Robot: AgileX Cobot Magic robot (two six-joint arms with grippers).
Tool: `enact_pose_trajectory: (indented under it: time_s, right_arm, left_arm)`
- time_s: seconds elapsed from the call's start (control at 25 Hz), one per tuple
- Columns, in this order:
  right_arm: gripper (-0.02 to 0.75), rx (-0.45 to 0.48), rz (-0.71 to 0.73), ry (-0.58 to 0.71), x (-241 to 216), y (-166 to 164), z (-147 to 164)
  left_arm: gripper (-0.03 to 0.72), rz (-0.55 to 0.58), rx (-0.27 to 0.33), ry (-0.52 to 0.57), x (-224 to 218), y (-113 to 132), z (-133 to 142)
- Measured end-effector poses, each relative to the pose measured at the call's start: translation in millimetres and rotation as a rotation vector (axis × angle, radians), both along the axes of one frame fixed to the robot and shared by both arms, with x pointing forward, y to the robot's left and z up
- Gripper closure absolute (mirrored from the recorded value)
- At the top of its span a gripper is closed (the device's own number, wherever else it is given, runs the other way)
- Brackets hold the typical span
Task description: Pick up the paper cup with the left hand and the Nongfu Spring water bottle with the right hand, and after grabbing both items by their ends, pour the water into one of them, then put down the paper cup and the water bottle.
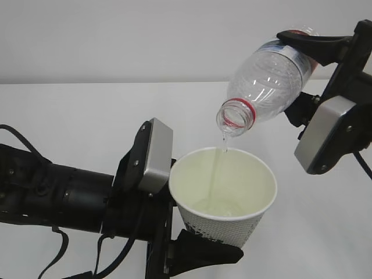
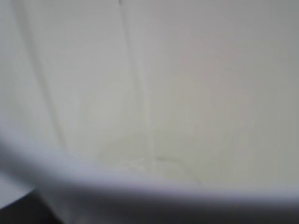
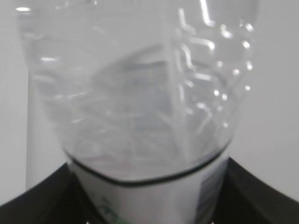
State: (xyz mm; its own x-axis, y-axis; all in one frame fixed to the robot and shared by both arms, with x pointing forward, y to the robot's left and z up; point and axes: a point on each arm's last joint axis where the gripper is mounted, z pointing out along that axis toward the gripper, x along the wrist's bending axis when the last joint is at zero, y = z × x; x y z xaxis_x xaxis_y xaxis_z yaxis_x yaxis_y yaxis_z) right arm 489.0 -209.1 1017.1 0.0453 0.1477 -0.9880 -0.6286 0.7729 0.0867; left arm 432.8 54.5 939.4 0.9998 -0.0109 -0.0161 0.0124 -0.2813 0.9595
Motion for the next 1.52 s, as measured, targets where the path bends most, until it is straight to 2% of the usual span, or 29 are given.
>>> enact_pose_trajectory:
  time_s: [1.52]
  right_arm:
    - [0.23, -0.025, -0.009, -0.03, 0.0, -0.4, 1.0]
  left_arm:
    - [0.185, 0.004, 0.002, 0.0, 0.3, 0.1, -0.2]
